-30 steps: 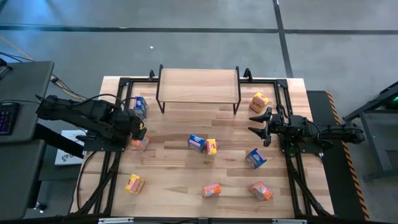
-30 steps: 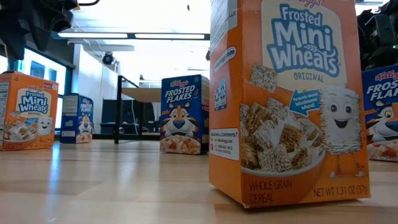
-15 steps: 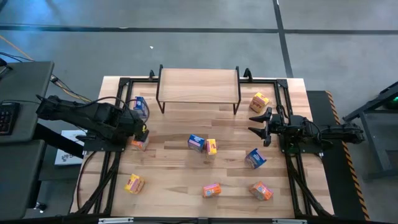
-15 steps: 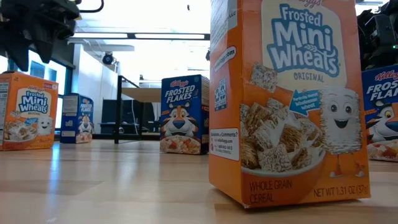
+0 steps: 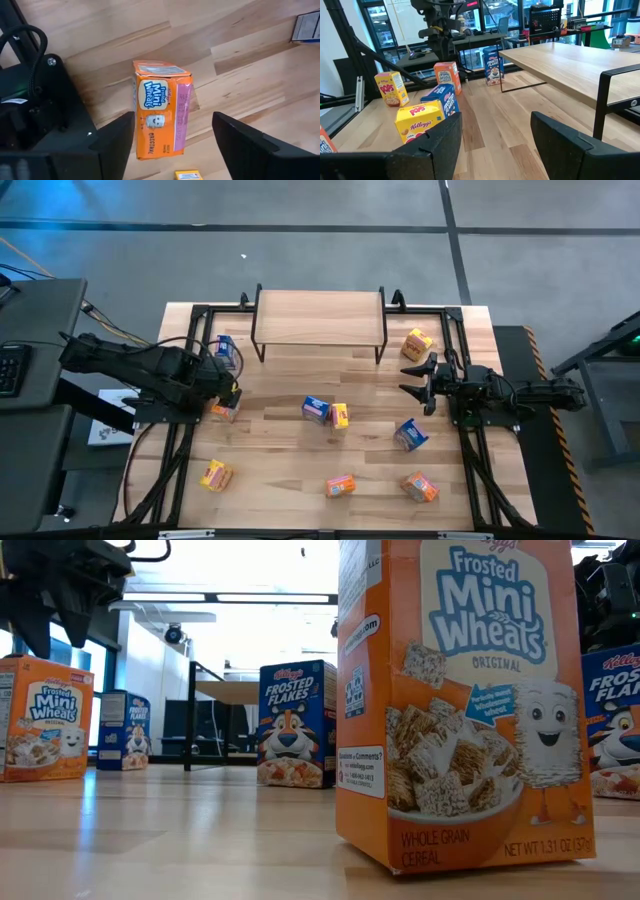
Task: Stack cereal on shelf
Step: Put the top left orange cereal box on the shelf
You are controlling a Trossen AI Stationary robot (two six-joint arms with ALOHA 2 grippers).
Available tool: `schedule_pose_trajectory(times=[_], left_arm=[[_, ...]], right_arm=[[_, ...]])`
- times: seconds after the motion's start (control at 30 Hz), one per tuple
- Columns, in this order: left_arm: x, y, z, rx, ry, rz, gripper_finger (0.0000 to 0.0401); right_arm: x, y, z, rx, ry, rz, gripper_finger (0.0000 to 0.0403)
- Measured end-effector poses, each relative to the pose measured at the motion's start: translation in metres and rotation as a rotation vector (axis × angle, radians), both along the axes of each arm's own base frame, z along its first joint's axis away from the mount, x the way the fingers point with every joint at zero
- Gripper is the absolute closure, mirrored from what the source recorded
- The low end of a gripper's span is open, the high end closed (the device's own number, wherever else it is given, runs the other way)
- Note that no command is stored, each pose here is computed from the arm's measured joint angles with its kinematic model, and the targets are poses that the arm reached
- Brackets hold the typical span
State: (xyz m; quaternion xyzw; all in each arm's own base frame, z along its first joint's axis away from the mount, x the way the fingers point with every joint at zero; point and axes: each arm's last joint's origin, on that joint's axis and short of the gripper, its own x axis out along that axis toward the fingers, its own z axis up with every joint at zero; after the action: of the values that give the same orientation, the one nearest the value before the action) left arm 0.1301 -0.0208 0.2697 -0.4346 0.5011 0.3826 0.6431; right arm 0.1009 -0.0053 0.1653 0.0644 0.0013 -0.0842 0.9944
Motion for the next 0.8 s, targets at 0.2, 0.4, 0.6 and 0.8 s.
schedule_pose_trajectory(times=[0.2, 0.4, 0.6, 0.8], left_arm=[[-0.002, 0.0, 0.0, 0.007, 0.023, 0.0, 0.0078], [-0.002, 0.0, -0.009, 0.014, 0.036, -0.026, 0.0053], [-0.001, 0.0, -0.021, 0.01, 0.038, -0.03, 0.0052], [-0.002, 0.0, -0.032, 0.016, 0.067, -0.044, 0.0052]], right_arm=[[0.0, 0.0, 0.0, 0.0, 0.0, 0.0, 0.0173], [0.0, 0.0, 0.0, 0.0, 0.0, 0.0, 0.0173], [0.0, 0.0, 0.0, 0.0, 0.0, 0.0, 0.0173], [0.0, 0.0, 0.0, 0.0, 0.0, 0.0, 0.0173]])
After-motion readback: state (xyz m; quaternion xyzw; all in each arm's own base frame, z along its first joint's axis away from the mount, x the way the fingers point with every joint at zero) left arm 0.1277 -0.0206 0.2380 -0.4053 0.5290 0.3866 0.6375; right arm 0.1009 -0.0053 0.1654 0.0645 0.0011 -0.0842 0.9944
